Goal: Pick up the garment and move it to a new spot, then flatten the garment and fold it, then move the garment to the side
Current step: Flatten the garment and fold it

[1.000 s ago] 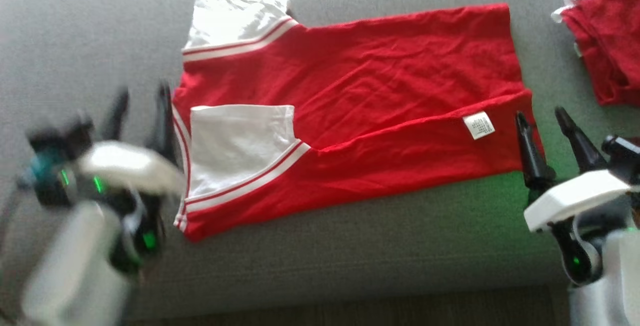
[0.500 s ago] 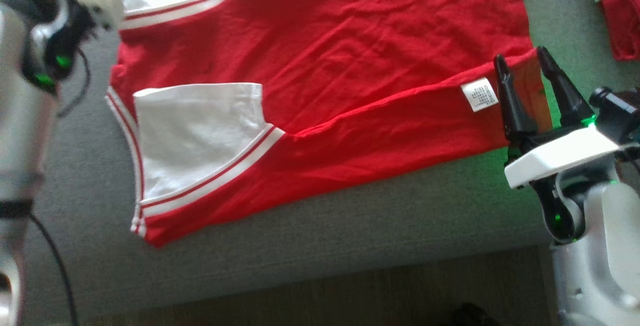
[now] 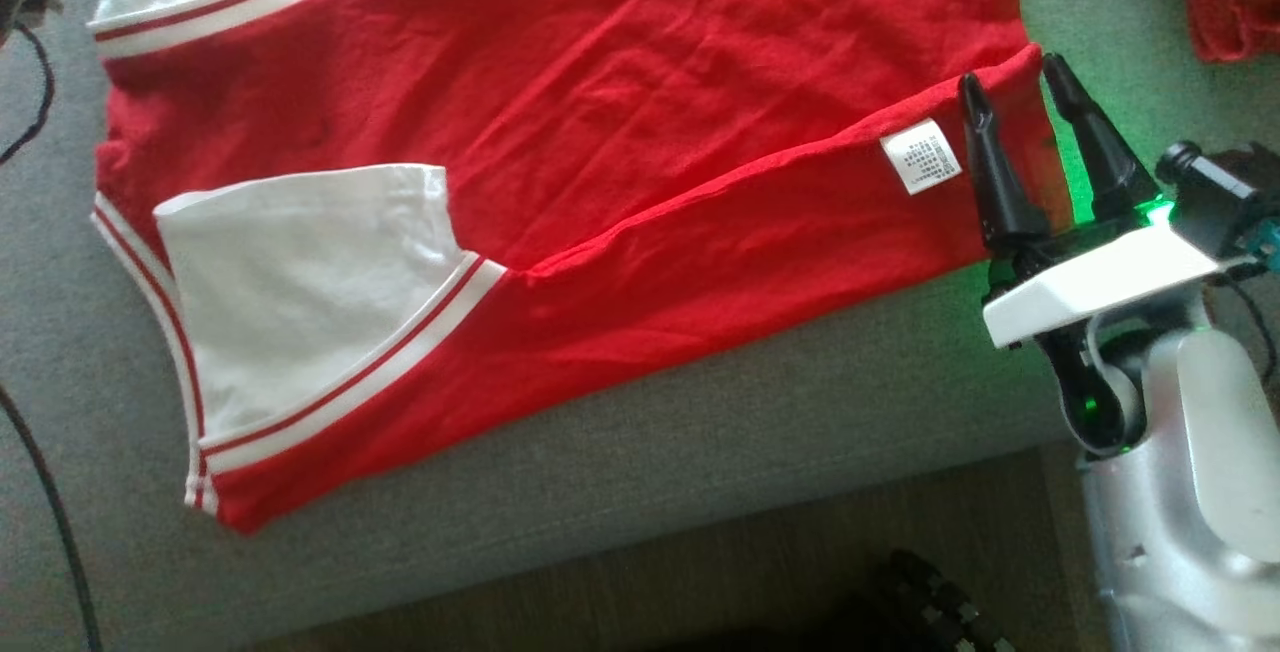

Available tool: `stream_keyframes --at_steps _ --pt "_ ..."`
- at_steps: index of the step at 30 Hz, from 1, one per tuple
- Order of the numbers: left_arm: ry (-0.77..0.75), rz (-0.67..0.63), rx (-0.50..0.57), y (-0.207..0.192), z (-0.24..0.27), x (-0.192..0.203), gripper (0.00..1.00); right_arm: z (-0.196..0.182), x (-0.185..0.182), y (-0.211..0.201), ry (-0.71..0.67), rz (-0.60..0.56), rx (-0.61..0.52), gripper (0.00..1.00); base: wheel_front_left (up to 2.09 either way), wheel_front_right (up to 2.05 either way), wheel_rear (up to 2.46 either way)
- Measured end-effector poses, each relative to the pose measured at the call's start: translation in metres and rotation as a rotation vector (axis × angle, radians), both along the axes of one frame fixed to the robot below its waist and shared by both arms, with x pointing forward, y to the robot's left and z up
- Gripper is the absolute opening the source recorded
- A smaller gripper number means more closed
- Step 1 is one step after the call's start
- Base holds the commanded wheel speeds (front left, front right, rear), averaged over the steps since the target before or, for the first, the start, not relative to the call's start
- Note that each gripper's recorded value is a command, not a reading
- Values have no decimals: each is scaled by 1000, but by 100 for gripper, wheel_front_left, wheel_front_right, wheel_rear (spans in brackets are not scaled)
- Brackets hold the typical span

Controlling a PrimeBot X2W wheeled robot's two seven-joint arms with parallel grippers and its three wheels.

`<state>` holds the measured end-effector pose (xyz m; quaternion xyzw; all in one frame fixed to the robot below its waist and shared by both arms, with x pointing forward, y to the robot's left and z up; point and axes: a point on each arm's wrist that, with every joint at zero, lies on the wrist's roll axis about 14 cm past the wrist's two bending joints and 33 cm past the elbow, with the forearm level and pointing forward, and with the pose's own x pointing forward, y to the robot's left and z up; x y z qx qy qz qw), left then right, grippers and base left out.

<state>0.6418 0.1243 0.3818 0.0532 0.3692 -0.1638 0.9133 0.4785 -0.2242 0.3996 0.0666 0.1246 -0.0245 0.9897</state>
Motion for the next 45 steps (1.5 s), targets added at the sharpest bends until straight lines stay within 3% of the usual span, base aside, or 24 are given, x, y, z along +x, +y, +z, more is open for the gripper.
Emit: stream_keyframes --at_steps 8,21,22,24,25,33,40,45 --pt "54 19 58 12 -21 2 100 -4 0 -5 4 -13 -3 100 0 0 0" --pt "56 30 26 8 -23 13 100 -9 -1 -9 14 -18 -13 100 0 0 0" --pt "58 25 24 7 -23 14 84 -8 0 -9 12 -18 -14 100 0 0 0" --pt "70 11 15 4 -24 12 5 -4 3 -10 0 -18 -17 100 0 0 0" --pt "74 6 10 2 -24 12 0 -3 5 -11 -6 -19 -18 100 0 0 0" --pt "71 -26 -8 -3 -15 7 0 20 26 -13 -36 -10 -37 100 0 0 0" --pt "6 -55 -27 -9 8 8 0 62 81 -7 -43 32 -98 100 0 0 0" --pt "-13 -76 -21 -10 15 7 0 54 110 -1 89 60 -127 100 0 0 0"
